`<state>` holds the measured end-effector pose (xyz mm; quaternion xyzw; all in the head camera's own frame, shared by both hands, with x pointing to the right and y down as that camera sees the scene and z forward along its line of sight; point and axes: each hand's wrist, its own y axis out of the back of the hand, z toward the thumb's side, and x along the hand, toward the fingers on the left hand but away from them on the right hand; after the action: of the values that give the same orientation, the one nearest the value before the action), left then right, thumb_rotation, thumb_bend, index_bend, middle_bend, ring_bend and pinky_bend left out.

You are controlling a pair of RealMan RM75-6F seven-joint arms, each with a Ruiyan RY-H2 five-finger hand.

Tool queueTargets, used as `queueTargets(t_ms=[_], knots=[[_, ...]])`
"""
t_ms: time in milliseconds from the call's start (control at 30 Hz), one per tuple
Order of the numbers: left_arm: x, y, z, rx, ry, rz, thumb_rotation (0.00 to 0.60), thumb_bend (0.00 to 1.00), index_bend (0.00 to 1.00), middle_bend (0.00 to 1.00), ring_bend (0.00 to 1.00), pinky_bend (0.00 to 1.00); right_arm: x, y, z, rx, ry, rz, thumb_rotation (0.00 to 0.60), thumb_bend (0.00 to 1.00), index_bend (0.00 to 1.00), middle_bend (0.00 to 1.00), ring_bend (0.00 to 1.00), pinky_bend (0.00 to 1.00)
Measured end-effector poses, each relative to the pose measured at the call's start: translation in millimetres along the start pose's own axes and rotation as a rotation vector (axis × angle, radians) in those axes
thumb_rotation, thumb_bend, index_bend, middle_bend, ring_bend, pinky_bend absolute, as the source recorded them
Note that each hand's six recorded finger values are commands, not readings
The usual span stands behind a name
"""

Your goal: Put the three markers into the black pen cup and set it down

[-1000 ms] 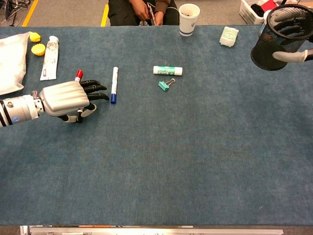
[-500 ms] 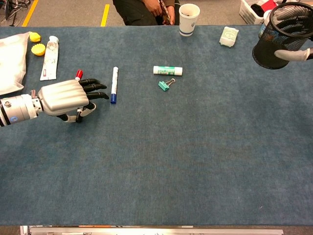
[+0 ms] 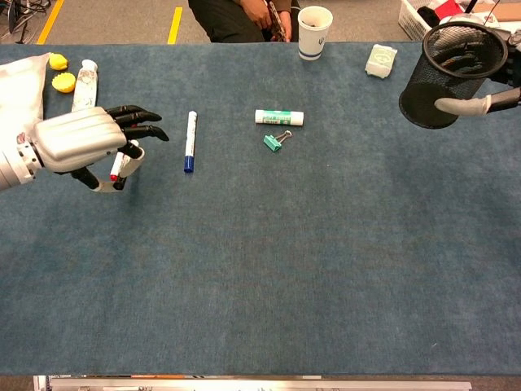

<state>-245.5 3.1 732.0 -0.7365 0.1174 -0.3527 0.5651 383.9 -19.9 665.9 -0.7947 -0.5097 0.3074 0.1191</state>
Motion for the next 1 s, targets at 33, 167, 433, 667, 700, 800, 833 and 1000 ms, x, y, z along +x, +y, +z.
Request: queueTargets(t_ms=[33,167,433,667,700,800,833,1000], knots=[[-1.4,3.7,-1.5,-0.016,0.010,0.004,0.600,0.23,0.69,0.16,0.02,0.09,-0.7,-2.8,0.9,-0.001,0.002,0.007,0.600,0.16,0.36,0.35,0.28,0.29],[-8.5,19.4,-6.7,-0.080,0.048,0.020,0.600,0.23,0.69,0.16,0.02,0.09,-4.3,-14.0,4.7,-0.009,0.013,0.034,0.600,0.16,0.36,0.35,0.28,0.29],[-18.3,47.9,-3.9,-0.197,0.085,0.053,0.600,0.23,0.69,0.16,0.02,0.09,-14.7,-40.7,12.2,-0.020,0.033,0.094,0.600,0.16,0.36,0.35,0.28,0.29],[-27.2,73.9,0.9,-0.279,0.097,0.052,0.600,0.23,0.69,0.16,0.02,0.09,-22.1,-60.9,19.1,-0.019,0.054,0.134,0.600,0.16,0.36,0.35,0.28,0.29],[-28.1,77.3,1.2,-0.287,0.098,0.052,0.600,0.23,0.69,0.16,0.02,0.09,-22.6,-65.0,19.6,-0.018,0.056,0.144,0.600,0.16,0.36,0.35,0.28,0.29],[-31.0,88.0,2.8,-0.305,0.096,0.049,0.600,0.23,0.69,0.16,0.02,0.09,-23.8,-75.7,20.7,-0.015,0.060,0.167,0.600,0.16,0.36,0.35,0.28,0.29],[-31.8,91.1,3.5,-0.308,0.094,0.048,0.600,0.23,0.69,0.16,0.02,0.09,-24.3,-78.6,21.1,-0.013,0.062,0.173,0.600,0.16,0.36,0.35,0.28,0.29],[-35.2,107.7,7.8,-0.325,0.082,0.034,0.600,0.23,0.69,0.16,0.02,0.09,-27.4,-93.6,24.3,0.011,0.083,0.198,0.600,0.16,0.36,0.35,0.28,0.29]])
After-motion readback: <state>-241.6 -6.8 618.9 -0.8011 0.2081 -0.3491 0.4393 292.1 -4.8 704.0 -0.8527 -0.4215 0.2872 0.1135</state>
